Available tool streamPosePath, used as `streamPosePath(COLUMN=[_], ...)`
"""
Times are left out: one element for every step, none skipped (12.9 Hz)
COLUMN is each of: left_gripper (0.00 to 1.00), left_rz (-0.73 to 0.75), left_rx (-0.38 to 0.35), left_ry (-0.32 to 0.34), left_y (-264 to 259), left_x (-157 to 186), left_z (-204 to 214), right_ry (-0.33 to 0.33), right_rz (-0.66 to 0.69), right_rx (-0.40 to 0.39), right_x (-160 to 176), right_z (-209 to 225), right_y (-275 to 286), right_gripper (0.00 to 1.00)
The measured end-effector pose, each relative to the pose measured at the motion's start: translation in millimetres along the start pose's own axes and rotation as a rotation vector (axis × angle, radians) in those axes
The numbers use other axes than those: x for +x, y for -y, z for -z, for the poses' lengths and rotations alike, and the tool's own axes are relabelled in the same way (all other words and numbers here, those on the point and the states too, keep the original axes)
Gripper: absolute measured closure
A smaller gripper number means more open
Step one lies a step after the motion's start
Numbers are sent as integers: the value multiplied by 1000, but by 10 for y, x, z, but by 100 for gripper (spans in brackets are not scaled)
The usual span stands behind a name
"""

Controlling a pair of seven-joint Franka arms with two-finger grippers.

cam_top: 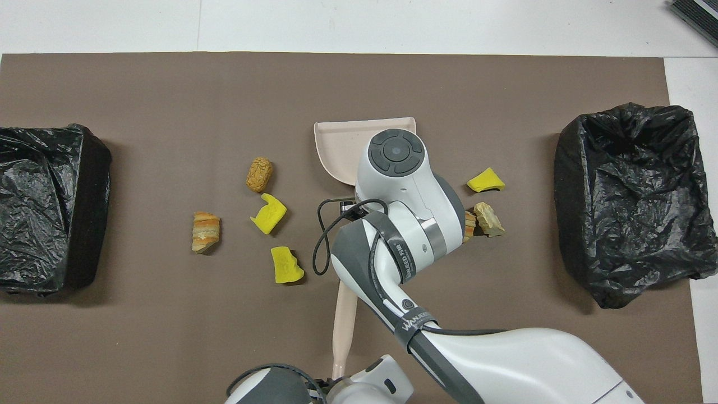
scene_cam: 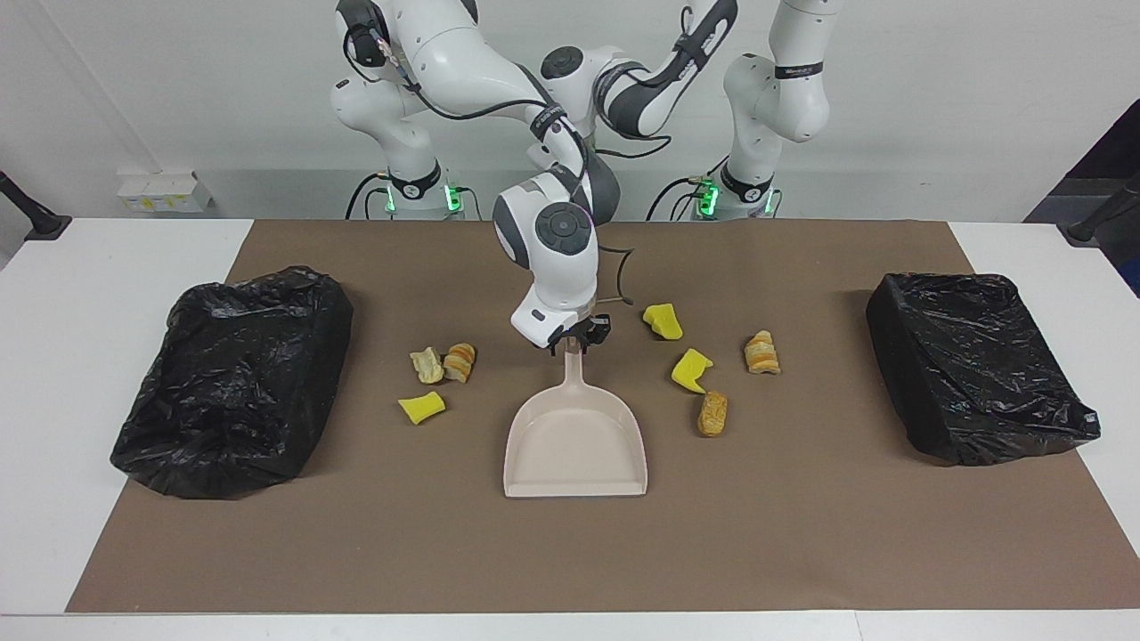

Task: Sweep and dump trash in bin
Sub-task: 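Move the dustpan toward the debris while the left gripper grasps the brush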

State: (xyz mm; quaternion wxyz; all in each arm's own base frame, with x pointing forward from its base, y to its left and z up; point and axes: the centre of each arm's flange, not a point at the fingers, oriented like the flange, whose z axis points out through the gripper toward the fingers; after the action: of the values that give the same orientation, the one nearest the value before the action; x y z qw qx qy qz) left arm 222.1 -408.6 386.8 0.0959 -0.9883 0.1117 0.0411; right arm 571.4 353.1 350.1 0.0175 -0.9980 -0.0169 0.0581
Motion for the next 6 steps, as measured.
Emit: streamPosePath(left_gripper=[74,74,74,74,74,74], left_rz=[5,9,10,11,12,17], left_rx=[16,20,20,20,25,27], left_ry=[-12,-13,-11,-8,-7,-6], left_y=[100,210,339,483,647,816], left_x=[103,217,339,463,592,716], left_z=[-6,-13,-18,-22,-29,-37], right_ry=[0,-1,-3,-9,-26,-45], right_rz=[16,58,117,184,238,280], right_rx=[0,0,0,2,6,11], right_x=[1,1,4,14,32,57], right_z=[1,3,14,60,169,329], right_y=[-1,-2,-9,-32,-87,-193], right_gripper=[68,68,68,68,68,68])
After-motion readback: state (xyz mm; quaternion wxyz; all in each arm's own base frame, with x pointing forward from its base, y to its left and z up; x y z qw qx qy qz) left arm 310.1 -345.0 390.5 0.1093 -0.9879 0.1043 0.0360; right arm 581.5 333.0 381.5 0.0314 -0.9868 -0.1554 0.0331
